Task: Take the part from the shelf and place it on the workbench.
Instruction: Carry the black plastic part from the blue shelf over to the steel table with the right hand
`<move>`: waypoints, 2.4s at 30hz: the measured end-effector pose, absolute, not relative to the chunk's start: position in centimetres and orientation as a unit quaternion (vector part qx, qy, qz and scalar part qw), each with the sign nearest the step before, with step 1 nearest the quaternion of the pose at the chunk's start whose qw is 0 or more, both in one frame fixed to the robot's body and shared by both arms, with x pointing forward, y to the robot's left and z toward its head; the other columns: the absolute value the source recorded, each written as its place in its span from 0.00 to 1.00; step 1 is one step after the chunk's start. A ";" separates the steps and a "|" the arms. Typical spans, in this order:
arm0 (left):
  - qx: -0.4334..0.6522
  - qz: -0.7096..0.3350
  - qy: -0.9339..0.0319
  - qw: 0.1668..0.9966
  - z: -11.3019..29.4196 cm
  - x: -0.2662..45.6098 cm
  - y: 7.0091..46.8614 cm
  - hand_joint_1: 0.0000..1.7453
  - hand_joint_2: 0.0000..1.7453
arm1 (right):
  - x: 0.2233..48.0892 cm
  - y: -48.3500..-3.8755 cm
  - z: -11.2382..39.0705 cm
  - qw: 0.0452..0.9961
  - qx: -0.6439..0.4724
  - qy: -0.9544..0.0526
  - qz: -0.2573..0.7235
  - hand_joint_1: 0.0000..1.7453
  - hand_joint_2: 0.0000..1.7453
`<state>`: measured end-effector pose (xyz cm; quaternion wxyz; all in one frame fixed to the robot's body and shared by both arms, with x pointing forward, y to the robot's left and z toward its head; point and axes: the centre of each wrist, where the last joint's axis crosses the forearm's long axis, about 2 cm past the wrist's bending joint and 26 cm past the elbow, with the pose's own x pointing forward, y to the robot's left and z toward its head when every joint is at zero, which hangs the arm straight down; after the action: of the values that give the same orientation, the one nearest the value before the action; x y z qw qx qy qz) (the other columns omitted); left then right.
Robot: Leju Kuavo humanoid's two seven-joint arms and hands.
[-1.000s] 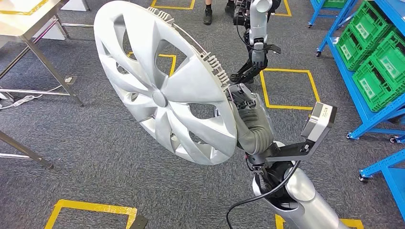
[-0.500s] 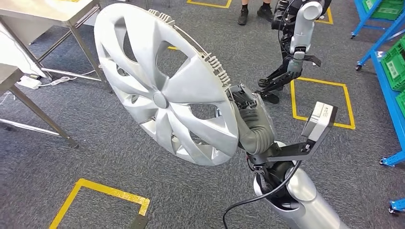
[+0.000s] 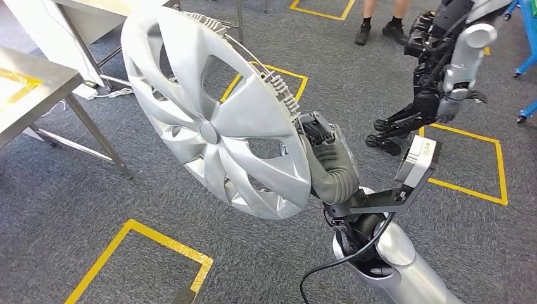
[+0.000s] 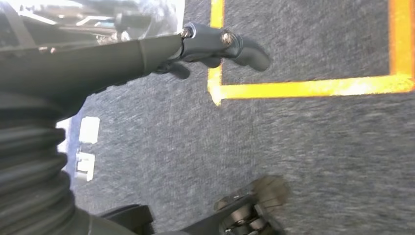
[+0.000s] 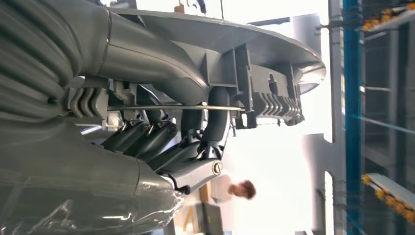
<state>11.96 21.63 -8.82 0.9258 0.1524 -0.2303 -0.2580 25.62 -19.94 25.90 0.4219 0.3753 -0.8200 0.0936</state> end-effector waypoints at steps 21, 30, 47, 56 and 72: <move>0.156 -0.253 -0.225 0.928 -8.9 11.6 21.8 0.00 1.00 | 25.4 -19.8 25.7 0.426 0.377 -0.817 0.094 1.00 1.00; 0.156 -0.252 -0.225 0.928 -9.0 11.5 21.8 0.00 1.00 | 25.4 -19.8 25.6 0.427 0.378 -0.816 0.094 1.00 1.00; 0.156 -0.248 -0.224 0.929 -9.0 11.2 21.7 0.00 1.00 | 25.2 -19.6 25.4 0.430 0.381 -0.813 0.095 1.00 1.00; 0.158 -0.247 -0.221 0.930 -9.1 11.1 21.9 0.00 1.00 | 25.2 -19.5 25.4 0.436 0.393 -0.805 0.088 1.00 1.00; 0.156 -0.240 -0.211 0.935 -9.1 10.9 21.9 0.00 1.00 | 25.2 -19.3 25.5 0.445 0.410 -0.793 0.077 1.00 1.00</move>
<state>10.91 21.87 -9.14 0.9348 0.1559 -0.2106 -0.2399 25.23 -19.29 25.49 0.4448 0.4096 -0.7928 0.0770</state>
